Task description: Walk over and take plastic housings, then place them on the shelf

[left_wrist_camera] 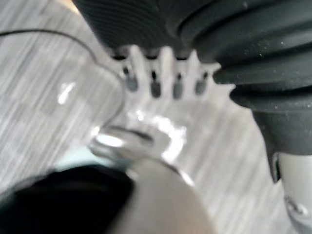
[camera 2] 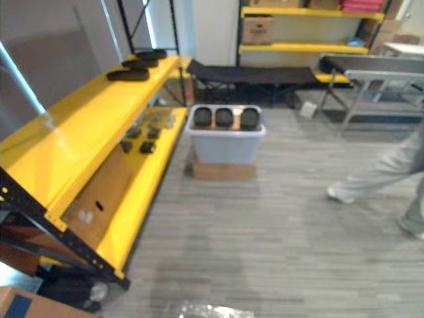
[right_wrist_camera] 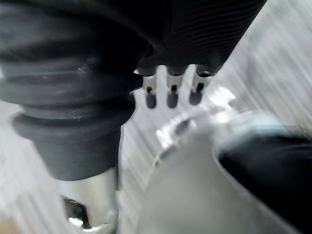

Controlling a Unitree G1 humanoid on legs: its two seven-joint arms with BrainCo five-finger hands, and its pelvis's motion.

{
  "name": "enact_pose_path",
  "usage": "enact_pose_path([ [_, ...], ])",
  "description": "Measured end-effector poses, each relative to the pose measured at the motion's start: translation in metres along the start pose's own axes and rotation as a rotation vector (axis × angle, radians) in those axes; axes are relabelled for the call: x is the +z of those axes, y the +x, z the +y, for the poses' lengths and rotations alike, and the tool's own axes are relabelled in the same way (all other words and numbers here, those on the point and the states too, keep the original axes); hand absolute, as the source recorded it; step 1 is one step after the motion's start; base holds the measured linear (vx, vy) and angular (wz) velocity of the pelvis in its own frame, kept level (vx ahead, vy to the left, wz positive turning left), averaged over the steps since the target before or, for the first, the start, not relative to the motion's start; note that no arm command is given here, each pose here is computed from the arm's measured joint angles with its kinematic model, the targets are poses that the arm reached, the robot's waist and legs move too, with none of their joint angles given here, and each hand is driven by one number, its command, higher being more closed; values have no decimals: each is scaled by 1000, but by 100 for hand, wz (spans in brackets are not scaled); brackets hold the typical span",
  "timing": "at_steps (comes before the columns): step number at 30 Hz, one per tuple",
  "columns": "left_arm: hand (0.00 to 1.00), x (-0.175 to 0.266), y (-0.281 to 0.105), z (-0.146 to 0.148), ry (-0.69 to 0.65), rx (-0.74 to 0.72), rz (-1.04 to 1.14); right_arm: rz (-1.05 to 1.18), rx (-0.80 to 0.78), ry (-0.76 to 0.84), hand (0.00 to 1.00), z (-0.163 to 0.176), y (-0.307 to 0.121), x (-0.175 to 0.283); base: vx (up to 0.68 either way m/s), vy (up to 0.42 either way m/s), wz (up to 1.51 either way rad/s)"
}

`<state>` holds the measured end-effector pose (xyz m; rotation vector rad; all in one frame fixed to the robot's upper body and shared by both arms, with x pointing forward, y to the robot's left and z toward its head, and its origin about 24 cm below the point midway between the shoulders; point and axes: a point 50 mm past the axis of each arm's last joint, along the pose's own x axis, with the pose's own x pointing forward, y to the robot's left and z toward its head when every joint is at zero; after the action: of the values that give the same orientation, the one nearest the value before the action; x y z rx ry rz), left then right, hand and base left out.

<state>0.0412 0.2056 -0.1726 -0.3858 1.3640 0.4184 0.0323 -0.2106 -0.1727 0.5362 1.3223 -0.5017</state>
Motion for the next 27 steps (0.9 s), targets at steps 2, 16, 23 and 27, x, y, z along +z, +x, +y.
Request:
enact_pose_path([
  [2,0,-1,0,0,-17,0,7,2,-14,15,0,-1,0,0,143,47,-11],
  [16,0,6,1,-2,-105,-20,26,23,-20,77,0,9,3,-2,73,6,-6],
  [23,0,7,2,-6,-105,-51,16,13,-11,94,0,12,3,0,-72,-17,2],
  [27,0,6,2,-7,-103,-56,17,15,0,89,0,13,3,0,-111,-8,-1],
])
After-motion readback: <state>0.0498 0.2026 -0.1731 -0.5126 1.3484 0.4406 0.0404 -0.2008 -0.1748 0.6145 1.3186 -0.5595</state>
